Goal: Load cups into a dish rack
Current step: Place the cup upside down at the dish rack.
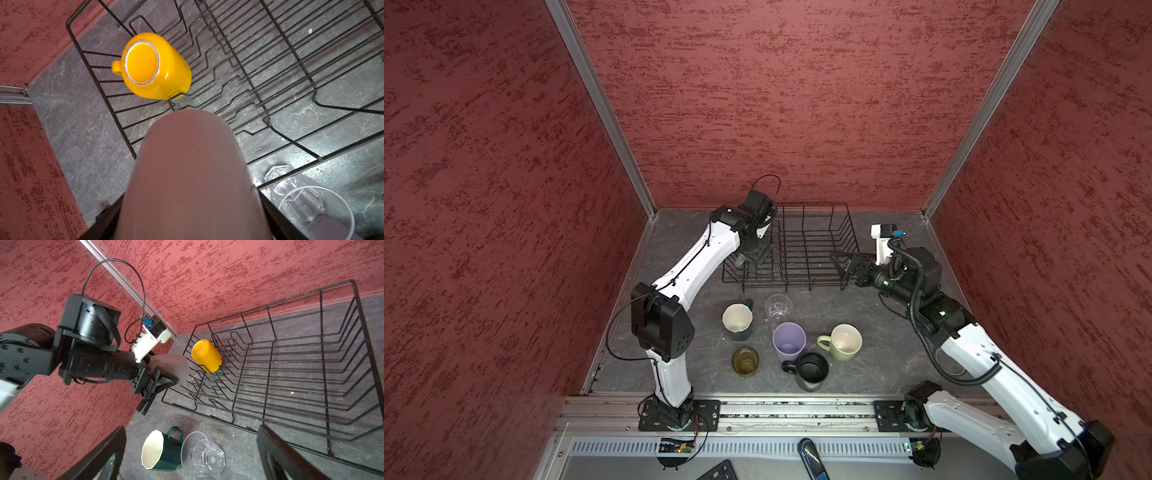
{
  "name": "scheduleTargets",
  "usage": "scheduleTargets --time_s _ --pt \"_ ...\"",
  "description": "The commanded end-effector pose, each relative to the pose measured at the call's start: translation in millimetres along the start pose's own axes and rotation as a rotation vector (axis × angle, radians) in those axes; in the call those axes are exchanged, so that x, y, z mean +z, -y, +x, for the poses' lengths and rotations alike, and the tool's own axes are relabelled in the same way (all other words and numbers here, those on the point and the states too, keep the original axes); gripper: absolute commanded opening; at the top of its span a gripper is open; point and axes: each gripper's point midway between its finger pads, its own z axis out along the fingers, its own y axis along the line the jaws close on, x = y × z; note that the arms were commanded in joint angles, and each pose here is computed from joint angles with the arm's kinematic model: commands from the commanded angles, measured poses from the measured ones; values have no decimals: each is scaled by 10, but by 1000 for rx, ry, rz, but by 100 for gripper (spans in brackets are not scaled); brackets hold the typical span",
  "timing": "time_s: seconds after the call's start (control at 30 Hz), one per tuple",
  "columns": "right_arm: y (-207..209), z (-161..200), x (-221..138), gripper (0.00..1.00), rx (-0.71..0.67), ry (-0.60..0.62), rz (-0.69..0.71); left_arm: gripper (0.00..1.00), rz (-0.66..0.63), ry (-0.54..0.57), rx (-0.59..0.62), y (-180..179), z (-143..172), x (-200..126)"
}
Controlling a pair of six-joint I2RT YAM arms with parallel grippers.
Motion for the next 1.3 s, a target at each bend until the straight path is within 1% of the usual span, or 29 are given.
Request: scheduleTargets --time_s 0.0,0.17,0.43,0.7,1.1,1.27 --pt "108 47 -43 99 -1 1 38 0 29 26 -36 -92 -92 -83" --pt "146 86 -47 99 1 -3 45 0 46 -31 -23 -72 -63 81" --pt "171 132 -12 99 12 -15 41 0 49 -86 -32 -81 -34 292" --pt "213 179 29 99 20 -30 47 0 98 -125 -33 -1 1 472" --pt "216 175 101 99 23 -41 40 0 104 -178 -50 -79 63 704" --pt "239 189 118 99 26 -45 44 0 128 -192 -52 -31 72 790"
